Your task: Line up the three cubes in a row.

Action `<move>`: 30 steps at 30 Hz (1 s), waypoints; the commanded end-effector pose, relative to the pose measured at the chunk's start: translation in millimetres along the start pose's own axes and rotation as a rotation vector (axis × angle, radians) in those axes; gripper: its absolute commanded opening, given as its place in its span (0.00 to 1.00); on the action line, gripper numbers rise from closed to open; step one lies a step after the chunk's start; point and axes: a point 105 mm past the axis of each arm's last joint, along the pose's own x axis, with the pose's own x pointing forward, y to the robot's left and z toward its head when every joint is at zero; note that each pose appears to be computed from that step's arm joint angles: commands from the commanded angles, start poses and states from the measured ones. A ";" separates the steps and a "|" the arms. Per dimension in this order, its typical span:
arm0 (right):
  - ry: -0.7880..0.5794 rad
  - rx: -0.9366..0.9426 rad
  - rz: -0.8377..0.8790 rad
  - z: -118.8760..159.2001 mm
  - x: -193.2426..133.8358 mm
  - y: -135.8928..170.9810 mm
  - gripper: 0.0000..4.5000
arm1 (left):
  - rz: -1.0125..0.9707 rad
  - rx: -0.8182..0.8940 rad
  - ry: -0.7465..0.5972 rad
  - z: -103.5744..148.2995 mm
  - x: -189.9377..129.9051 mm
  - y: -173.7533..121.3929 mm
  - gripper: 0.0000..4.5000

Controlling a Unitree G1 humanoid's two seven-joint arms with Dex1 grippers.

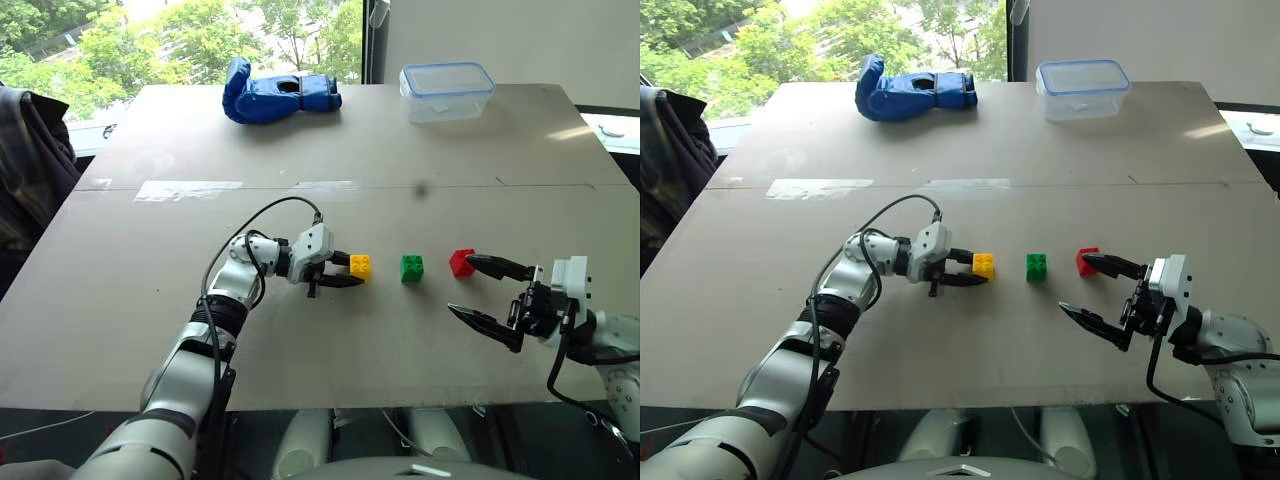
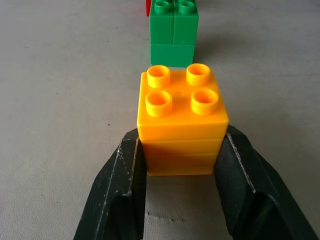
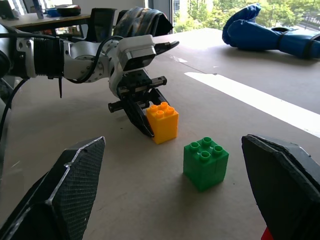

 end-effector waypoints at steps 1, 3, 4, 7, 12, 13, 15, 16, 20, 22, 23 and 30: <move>-0.033 -0.055 -0.014 12.3 -0.8 0.6 1.00 | -0.009 0.000 0.020 -6.0 -1.8 -0.6 0.29; -0.034 -0.055 -0.014 12.4 -0.7 0.8 1.00 | -0.016 -0.002 0.020 -7.6 -2.0 -1.5 0.29; -0.034 -0.056 -0.014 12.5 -0.6 0.3 1.00 | -0.019 0.001 0.021 -8.2 -2.1 -1.9 0.29; -0.032 -0.060 -0.013 13.1 -1.3 -1.8 1.00 | 0.012 0.009 0.017 -9.0 -1.5 1.2 0.29; -0.031 -0.062 -0.003 13.3 -1.1 -1.9 1.00 | 0.044 0.000 0.005 -10.7 0.8 3.4 0.29; -0.031 -0.062 -0.002 13.3 -0.8 -1.8 1.00 | 0.042 0.000 0.006 -11.5 1.1 2.7 0.29; -0.031 -0.062 0.001 13.6 -0.5 -1.7 1.00 | 0.044 0.000 0.005 -12.2 1.5 2.2 0.29; -0.031 -0.063 0.002 13.7 -0.2 -1.8 1.00 | 0.034 -0.002 0.001 -12.0 1.8 0.9 0.29; -0.031 -0.066 0.004 14.0 0.8 -2.2 1.00 | 0.015 -0.002 0.006 -13.2 1.9 -1.4 0.29; -0.030 -0.066 0.005 13.4 1.3 -2.0 1.00 | 0.013 -0.009 0.010 -14.0 1.6 -1.4 0.29; -0.030 -0.066 0.005 13.2 1.6 -1.8 1.00 | 0.012 -0.013 0.011 -14.3 1.5 -1.3 0.29; -0.027 -0.069 -0.002 11.5 2.5 -1.7 1.00 | 0.044 0.007 0.035 -19.0 2.1 0.4 0.98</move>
